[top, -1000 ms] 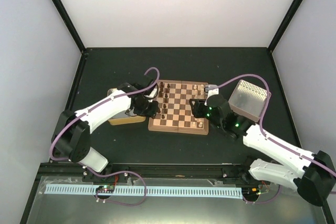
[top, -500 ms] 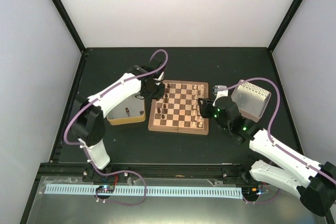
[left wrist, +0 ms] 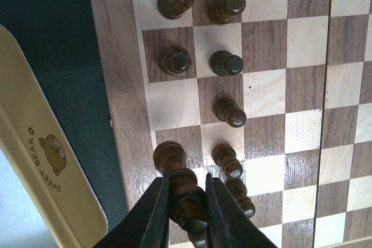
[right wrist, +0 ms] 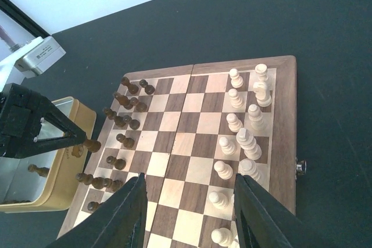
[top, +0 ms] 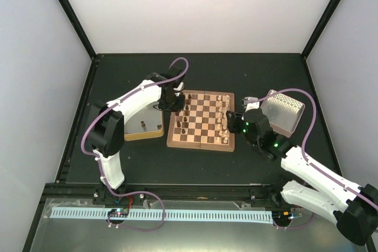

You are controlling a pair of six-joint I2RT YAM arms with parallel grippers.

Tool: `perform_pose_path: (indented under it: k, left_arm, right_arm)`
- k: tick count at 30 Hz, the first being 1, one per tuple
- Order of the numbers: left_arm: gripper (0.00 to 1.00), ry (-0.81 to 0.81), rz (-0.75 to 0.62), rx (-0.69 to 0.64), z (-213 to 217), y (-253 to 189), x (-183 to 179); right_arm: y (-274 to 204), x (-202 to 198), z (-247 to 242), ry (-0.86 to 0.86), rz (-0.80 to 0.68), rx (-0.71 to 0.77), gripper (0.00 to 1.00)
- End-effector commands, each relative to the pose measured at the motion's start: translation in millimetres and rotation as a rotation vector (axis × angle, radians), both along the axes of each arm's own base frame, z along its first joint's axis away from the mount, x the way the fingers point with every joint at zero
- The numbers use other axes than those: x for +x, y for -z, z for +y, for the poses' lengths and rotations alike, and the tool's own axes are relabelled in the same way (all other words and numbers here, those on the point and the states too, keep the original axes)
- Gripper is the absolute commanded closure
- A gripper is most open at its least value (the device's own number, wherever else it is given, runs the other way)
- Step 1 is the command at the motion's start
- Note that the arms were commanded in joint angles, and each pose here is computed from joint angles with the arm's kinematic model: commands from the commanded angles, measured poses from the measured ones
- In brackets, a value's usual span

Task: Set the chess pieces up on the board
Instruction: Place the chess piece on the chessboard.

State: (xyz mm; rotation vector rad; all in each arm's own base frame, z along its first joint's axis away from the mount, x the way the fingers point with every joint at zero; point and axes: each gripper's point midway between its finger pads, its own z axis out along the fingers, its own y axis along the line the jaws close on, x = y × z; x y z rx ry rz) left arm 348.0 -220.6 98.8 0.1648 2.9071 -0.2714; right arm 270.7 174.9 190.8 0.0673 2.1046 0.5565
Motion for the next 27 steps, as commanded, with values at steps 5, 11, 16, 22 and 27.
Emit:
perform_pose_path:
  k: [5,11,16,22,27]
  left_arm:
    - [0.91,-0.015,0.004,-0.056,-4.1,4.6,10.5]
    - [0.91,-0.019,0.008,-0.078,-5.8,6.9,13.5]
    - [0.91,-0.003,0.032,-0.122,-12.6,8.7,9.4]
    - [0.91,-0.029,0.013,-0.068,-0.1,13.7,12.5]
    - [0.91,-0.076,-0.016,-0.012,13.5,11.3,14.9]
  right_arm:
    - [-0.8,3.6,-5.2,0.019,-0.018,-0.002,0.57]
    - [2.2,3.8,-5.1,0.018,-0.008,0.000,0.57]
    - [3.0,4.3,-5.7,0.025,-0.001,0.004,0.57]
    - [3.1,4.1,-4.7,0.024,0.009,0.010,0.57]
    - [3.2,4.4,-4.3,0.027,0.012,0.018,0.57]
